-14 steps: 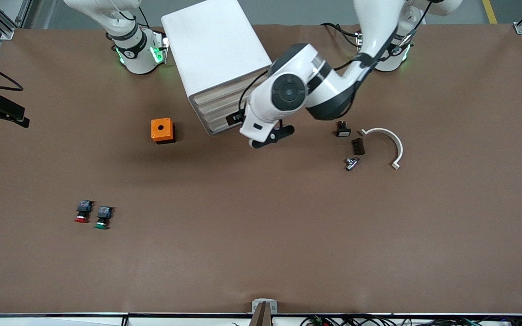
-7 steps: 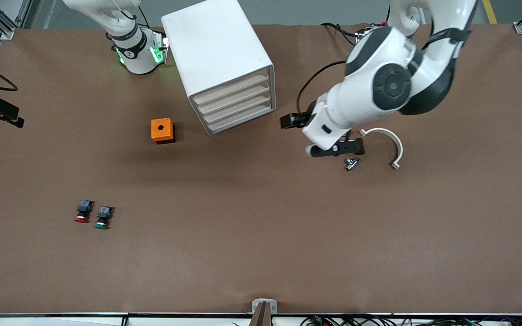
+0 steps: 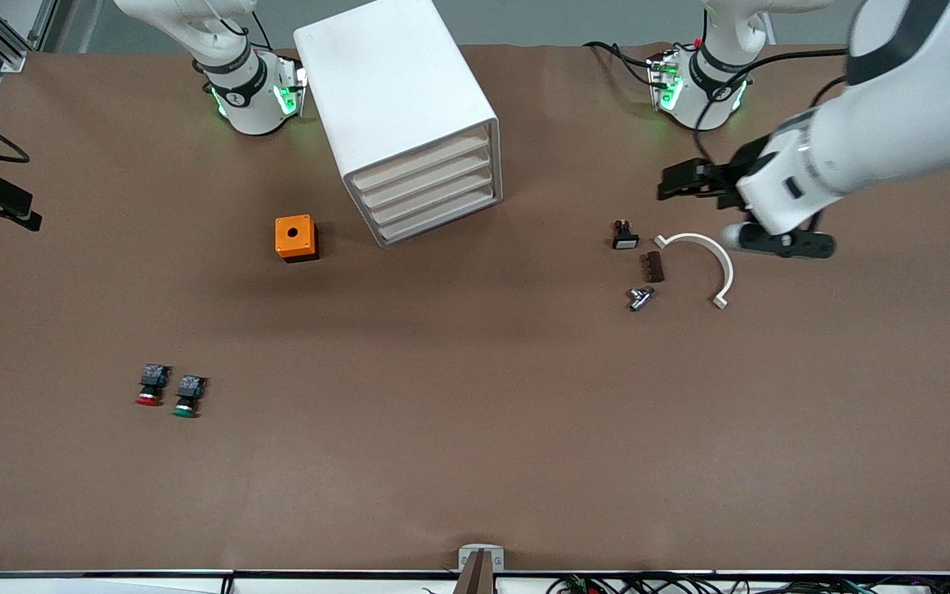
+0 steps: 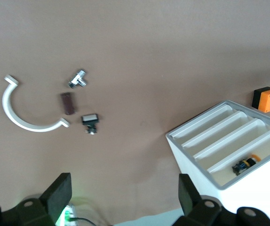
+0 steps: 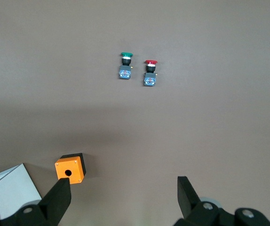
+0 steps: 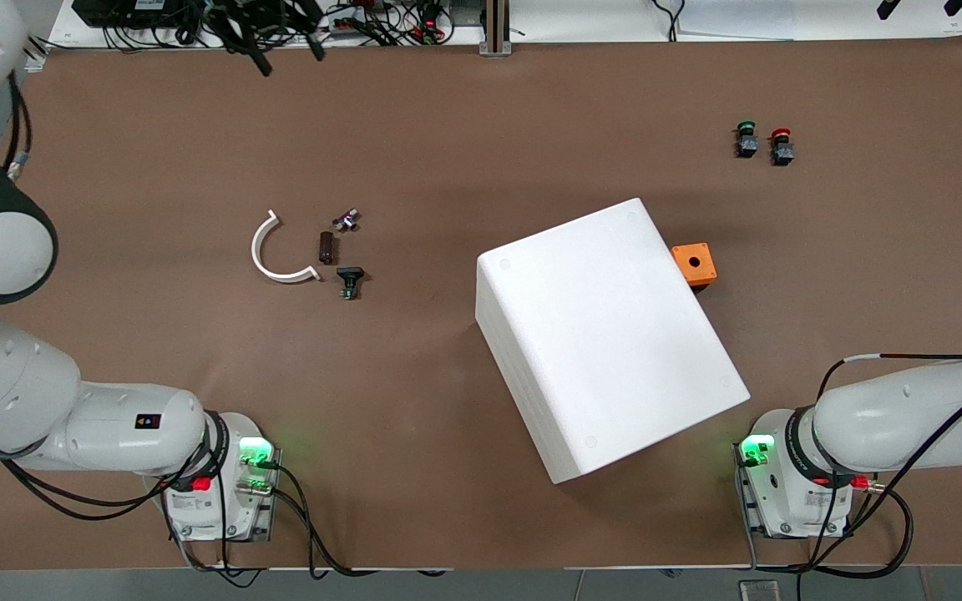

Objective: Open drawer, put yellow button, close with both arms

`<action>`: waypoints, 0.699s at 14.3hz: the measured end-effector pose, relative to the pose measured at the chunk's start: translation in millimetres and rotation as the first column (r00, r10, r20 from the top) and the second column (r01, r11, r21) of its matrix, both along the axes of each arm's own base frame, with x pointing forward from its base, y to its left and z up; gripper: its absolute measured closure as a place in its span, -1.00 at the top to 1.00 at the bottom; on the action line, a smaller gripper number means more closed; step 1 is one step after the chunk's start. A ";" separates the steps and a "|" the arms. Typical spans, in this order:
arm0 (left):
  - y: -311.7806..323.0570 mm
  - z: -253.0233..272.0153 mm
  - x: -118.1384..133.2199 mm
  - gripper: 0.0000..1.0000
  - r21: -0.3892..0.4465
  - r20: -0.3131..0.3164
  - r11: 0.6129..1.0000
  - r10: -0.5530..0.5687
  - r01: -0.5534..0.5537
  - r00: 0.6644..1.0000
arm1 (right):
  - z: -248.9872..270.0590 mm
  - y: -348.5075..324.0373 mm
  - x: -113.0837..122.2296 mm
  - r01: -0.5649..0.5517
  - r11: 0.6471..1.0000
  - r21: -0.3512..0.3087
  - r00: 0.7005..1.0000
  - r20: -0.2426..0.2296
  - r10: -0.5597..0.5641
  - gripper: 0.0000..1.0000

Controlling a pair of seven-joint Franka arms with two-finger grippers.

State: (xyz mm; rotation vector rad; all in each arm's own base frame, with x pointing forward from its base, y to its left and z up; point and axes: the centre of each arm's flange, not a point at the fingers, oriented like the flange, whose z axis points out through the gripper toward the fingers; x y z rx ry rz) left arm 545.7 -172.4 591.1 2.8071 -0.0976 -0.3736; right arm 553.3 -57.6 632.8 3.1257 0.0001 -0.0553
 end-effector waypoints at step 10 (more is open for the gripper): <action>73.0 6.0 -2.5 1.00 0.101 -0.044 0.991 0.087 -0.083 0.995 | -1.5 2.6 -1.7 -0.003 1.000 0.003 1.000 -0.018 0.003 0.47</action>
